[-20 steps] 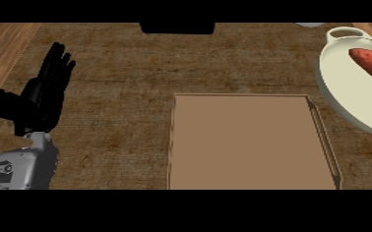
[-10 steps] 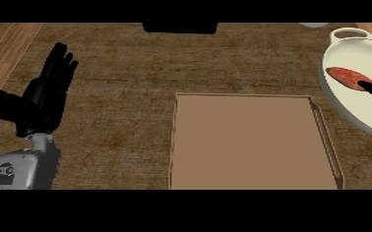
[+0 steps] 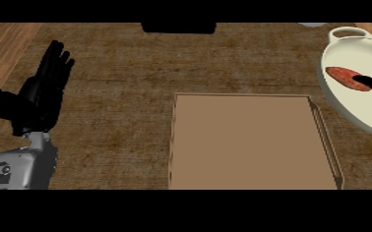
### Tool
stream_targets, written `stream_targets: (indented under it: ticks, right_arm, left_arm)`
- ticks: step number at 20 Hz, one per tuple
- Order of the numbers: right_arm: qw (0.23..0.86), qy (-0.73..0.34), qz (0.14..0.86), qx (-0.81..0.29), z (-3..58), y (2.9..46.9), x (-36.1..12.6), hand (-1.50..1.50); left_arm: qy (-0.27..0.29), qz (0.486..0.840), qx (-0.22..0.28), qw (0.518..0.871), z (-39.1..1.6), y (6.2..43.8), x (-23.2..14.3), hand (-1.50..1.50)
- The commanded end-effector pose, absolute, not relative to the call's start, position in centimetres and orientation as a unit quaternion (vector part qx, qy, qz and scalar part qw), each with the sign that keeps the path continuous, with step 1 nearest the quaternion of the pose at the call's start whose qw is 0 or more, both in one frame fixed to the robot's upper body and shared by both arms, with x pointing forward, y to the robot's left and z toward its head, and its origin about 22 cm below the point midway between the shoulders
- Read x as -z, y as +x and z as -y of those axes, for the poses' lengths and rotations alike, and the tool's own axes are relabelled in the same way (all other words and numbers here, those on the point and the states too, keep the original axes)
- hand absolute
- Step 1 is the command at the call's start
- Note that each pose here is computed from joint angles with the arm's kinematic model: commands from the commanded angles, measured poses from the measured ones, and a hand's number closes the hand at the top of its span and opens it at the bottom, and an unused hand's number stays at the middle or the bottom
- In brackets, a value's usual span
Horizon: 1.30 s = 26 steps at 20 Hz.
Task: Pick the sweet potato from the tray and place it in the pot
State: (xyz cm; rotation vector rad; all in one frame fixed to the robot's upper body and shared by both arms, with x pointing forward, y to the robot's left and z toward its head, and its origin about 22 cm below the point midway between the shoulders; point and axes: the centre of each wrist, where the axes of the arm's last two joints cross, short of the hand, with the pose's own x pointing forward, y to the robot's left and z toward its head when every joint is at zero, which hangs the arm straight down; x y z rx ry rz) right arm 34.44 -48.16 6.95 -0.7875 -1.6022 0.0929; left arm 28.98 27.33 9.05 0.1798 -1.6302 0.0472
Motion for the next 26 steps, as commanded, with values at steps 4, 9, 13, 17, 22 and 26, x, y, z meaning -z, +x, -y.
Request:
stream_targets:
  ticks: [4,9,13,17,22,26]
  right_arm:
    - [0.603,-0.289,0.740,0.071,53.5,31.1,-9.9,-1.50]
    - [0.608,-0.280,0.740,0.071,57.1,26.8,-10.0,-1.50]
    - [0.609,-0.279,0.740,0.066,58.2,25.4,-10.3,-1.50]
    - [0.619,-0.267,0.737,0.049,60.4,22.3,-11.3,-1.50]
    - [0.620,-0.274,0.734,0.050,60.8,20.7,-10.3,-1.50]
    - [0.625,-0.266,0.732,0.053,61.2,20.5,-11.0,-1.50]
  left_arm:
    - [0.077,0.724,-0.024,0.685,-27.2,28.4,-7.9,0.00]
    - [0.079,0.721,-0.024,0.688,-26.7,28.6,-7.6,0.00]
    - [0.077,0.731,-0.025,0.678,-27.5,28.4,-8.9,0.00]
    - [0.078,0.730,-0.021,0.679,-27.0,28.8,-8.9,0.00]
    - [0.079,0.726,-0.025,0.682,-26.8,28.7,-8.1,0.00]
    - [0.066,0.726,-0.024,0.684,-26.4,28.7,-8.6,0.00]
